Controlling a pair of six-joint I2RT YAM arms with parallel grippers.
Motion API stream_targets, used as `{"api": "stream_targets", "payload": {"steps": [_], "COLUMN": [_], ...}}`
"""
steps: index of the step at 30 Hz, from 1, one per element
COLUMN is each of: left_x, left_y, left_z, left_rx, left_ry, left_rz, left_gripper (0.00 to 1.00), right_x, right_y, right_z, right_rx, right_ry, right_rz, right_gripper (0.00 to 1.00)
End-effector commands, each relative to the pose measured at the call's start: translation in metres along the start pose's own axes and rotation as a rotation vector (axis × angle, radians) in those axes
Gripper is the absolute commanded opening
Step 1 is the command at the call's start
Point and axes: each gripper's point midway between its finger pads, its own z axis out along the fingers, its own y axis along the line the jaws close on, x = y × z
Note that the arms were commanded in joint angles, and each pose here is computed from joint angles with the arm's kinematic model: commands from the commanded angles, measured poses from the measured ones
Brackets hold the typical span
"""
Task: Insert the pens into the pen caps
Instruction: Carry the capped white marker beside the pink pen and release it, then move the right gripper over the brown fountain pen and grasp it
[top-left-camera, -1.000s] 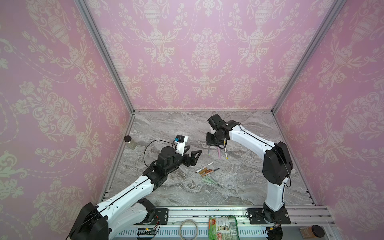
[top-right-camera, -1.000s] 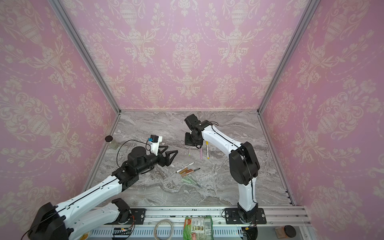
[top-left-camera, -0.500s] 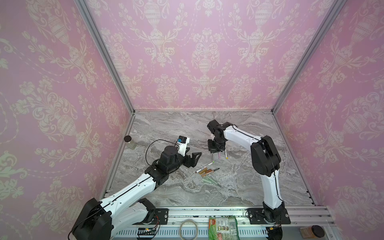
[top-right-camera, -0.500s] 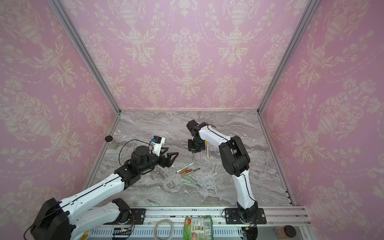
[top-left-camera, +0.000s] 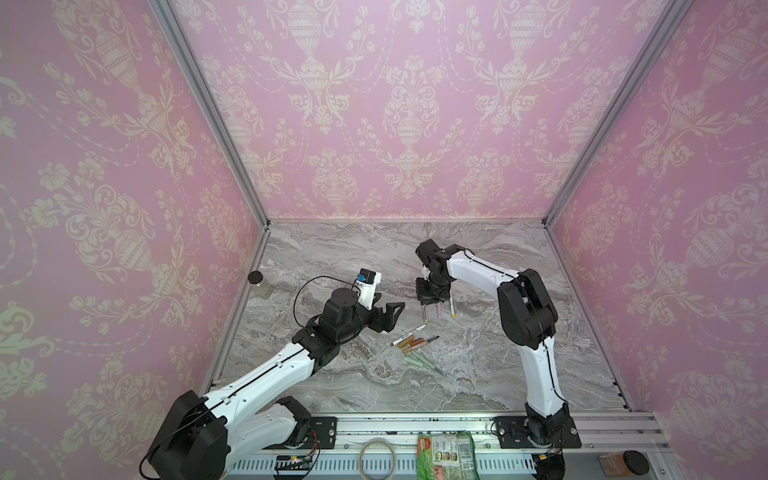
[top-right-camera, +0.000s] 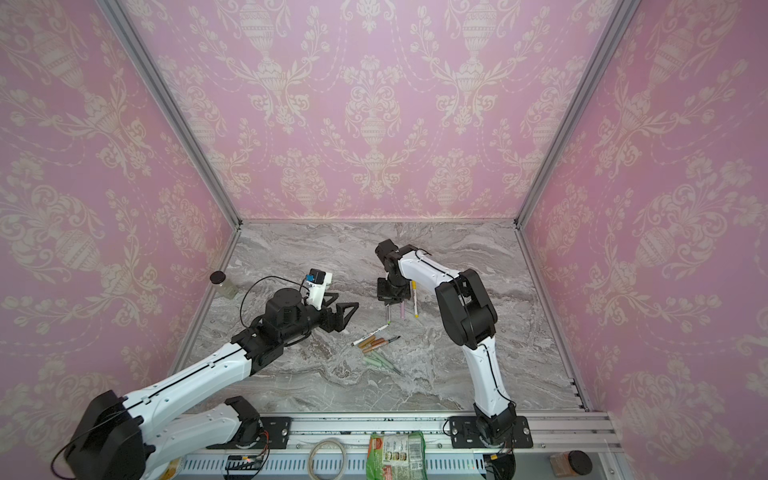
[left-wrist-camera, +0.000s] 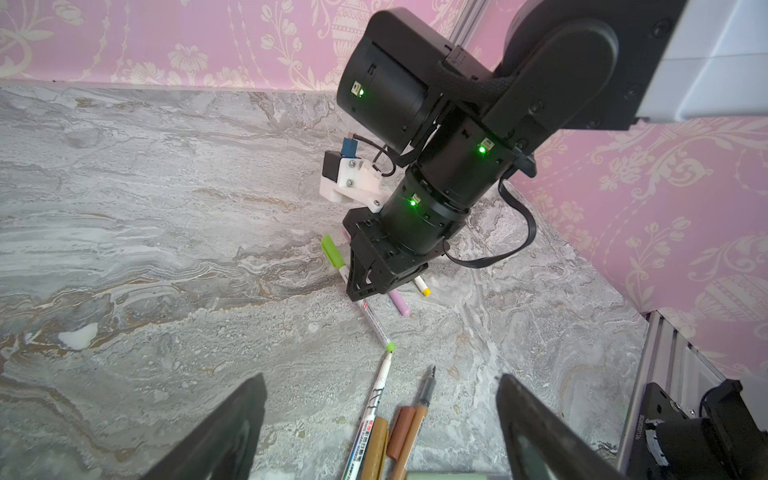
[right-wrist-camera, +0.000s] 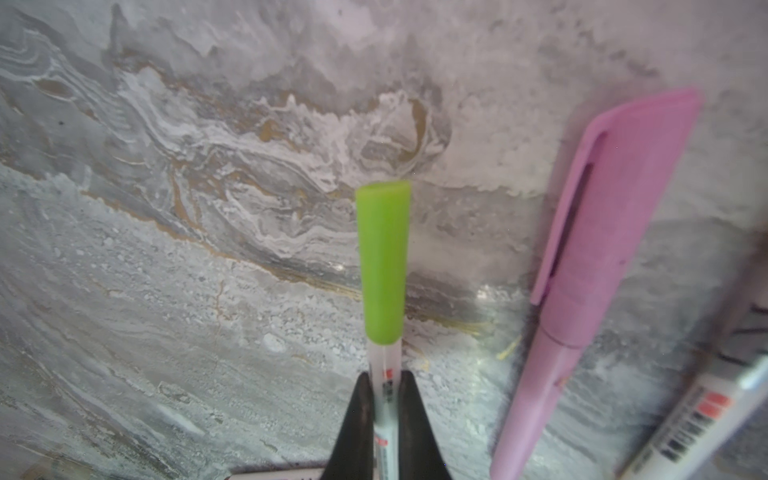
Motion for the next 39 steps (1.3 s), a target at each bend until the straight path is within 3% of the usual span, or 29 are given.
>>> {"api": "stream_targets", "payload": {"steps": [1,19,32,39], "left_x": [-0.006,-0.009,-0.01,-0.014], "left_y": [-0.003,-0.003,-0.004,-0.006], "left_z": [0.002,0.007,0.009,0.004], "left_rx": [0.01,0.012,0.02,0.02], "left_ry": [0.003,0.006,0.005,-0.008], "left_rz": [0.006,-0.006,-0.029,-0.042], "left_gripper": [0.89,0.89,0.88,0.88], "right_x": [-0.009,-0.016,-0.021,-0.029], "right_y": [0.001,-0.009,-0.005,0.02], "right_z": [0.0,0.01,0.001,-0.046], "right_rx": [-0.016,-0.012,-0.032,-0.129], "right_ry": [-0.013,-0.013,-0.042,-0.148], "right_rz": [0.016,0.042,0.05,0.007], "right_gripper": [0.0,0.05,0.26,0.35]}}
